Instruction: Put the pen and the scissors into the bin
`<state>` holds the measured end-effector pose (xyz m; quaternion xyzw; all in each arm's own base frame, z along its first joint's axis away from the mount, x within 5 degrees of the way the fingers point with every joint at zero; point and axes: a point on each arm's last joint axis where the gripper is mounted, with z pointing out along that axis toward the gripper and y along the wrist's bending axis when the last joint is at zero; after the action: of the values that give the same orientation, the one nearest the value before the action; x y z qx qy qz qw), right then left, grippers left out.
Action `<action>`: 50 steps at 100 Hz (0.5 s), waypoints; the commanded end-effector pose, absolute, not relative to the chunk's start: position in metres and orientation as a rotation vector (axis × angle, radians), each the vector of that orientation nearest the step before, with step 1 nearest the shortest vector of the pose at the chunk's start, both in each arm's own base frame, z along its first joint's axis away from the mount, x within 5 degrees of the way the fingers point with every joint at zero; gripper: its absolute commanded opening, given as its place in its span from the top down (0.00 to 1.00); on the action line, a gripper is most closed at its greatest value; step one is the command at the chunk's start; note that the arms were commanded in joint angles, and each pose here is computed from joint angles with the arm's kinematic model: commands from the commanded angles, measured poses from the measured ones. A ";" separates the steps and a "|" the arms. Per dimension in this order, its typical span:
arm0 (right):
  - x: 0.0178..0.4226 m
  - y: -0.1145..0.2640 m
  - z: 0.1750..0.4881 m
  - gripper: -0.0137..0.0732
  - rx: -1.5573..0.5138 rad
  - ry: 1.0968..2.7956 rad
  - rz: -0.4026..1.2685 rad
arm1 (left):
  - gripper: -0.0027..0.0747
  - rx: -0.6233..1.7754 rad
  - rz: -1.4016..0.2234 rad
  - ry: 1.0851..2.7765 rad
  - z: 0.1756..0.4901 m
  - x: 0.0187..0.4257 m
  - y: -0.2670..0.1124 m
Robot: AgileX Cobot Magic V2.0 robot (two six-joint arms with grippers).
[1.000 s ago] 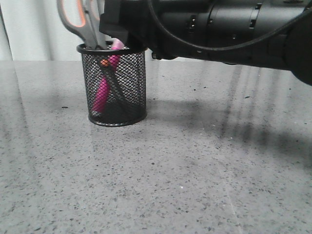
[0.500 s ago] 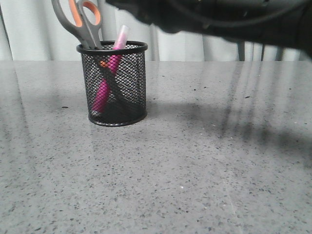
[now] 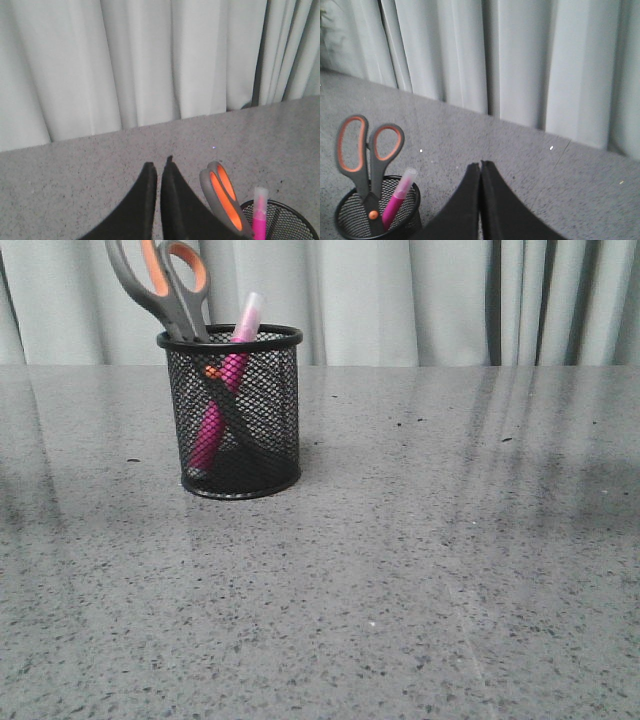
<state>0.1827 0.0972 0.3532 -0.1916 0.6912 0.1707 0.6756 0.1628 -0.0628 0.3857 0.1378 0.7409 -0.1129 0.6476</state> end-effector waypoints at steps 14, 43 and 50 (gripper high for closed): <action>0.118 0.066 0.354 0.92 -0.424 1.360 0.382 | 0.99 0.287 -0.299 1.433 0.362 0.111 -0.044; 0.056 0.030 0.293 0.92 -0.374 1.333 0.342 | 0.99 0.216 -0.375 1.384 0.299 0.063 -0.025; 0.049 0.024 0.280 0.92 -0.361 1.334 0.331 | 0.99 0.192 -0.401 1.364 0.290 0.056 -0.022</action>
<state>0.0591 0.0292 0.2806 -0.1666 0.6416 0.1544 0.7326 0.0644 -0.0255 0.2838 0.1115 0.6699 -0.1553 0.7174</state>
